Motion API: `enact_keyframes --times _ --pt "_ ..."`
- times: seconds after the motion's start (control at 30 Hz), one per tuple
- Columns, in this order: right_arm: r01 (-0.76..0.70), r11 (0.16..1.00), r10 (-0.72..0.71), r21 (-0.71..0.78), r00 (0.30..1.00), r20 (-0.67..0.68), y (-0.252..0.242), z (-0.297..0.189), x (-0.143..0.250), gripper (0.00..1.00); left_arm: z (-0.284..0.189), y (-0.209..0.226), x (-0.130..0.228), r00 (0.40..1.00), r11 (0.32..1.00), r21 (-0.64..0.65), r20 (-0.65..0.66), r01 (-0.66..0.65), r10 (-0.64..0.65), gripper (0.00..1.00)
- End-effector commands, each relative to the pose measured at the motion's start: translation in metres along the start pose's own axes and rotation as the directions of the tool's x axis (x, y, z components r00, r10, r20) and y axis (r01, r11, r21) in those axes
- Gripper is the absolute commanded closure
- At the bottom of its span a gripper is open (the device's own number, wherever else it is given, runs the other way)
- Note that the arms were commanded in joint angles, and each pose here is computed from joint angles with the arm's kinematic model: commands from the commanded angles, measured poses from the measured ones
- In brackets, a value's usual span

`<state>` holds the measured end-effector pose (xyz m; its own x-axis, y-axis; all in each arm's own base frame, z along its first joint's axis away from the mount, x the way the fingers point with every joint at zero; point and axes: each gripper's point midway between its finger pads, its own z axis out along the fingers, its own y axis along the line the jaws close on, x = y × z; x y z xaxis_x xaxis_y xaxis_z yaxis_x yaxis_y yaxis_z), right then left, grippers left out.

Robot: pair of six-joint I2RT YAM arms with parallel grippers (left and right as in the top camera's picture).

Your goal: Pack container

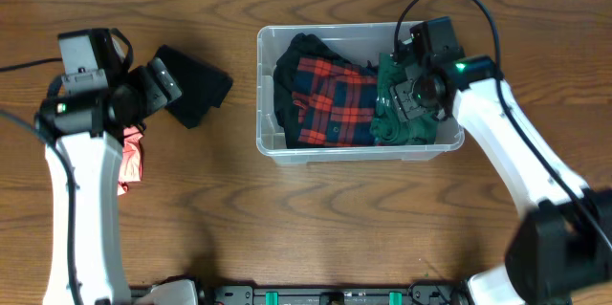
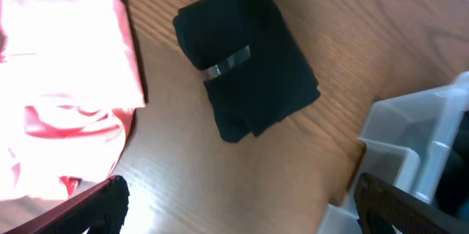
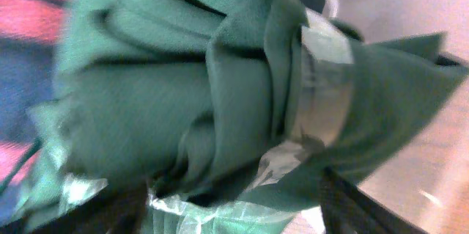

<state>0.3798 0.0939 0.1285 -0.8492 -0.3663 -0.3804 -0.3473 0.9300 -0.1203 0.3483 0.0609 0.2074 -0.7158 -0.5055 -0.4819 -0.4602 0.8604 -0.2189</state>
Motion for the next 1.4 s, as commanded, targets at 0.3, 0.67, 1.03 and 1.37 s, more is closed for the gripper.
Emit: enact_keyframes --times 0.3,0.67,1.03,1.37 --pt "-0.092 0.994 0.062 0.067 0.929 0.364 -0.034 -0.142 -0.014 0.12 0.138 0.013 0.004 0.974 0.987 0.143 -0.223 0.072 -0.039 0.01" --pt "-0.162 0.983 0.119 0.088 0.923 0.365 -0.056 -0.15 -0.003 0.13 0.196 -0.016 0.011 0.964 0.919 0.379 -0.265 0.111 -0.007 0.6" --pt "-0.162 0.983 0.12 0.088 0.924 0.364 -0.056 -0.15 -0.003 0.14 0.154 -0.032 -0.017 0.987 0.896 0.44 -0.162 0.057 0.017 0.94" --pt "-0.162 0.983 0.12 0.088 0.926 0.358 -0.055 -0.149 -0.001 0.14 0.023 -0.066 -0.045 0.996 0.858 0.505 0.065 -0.091 0.067 0.94"
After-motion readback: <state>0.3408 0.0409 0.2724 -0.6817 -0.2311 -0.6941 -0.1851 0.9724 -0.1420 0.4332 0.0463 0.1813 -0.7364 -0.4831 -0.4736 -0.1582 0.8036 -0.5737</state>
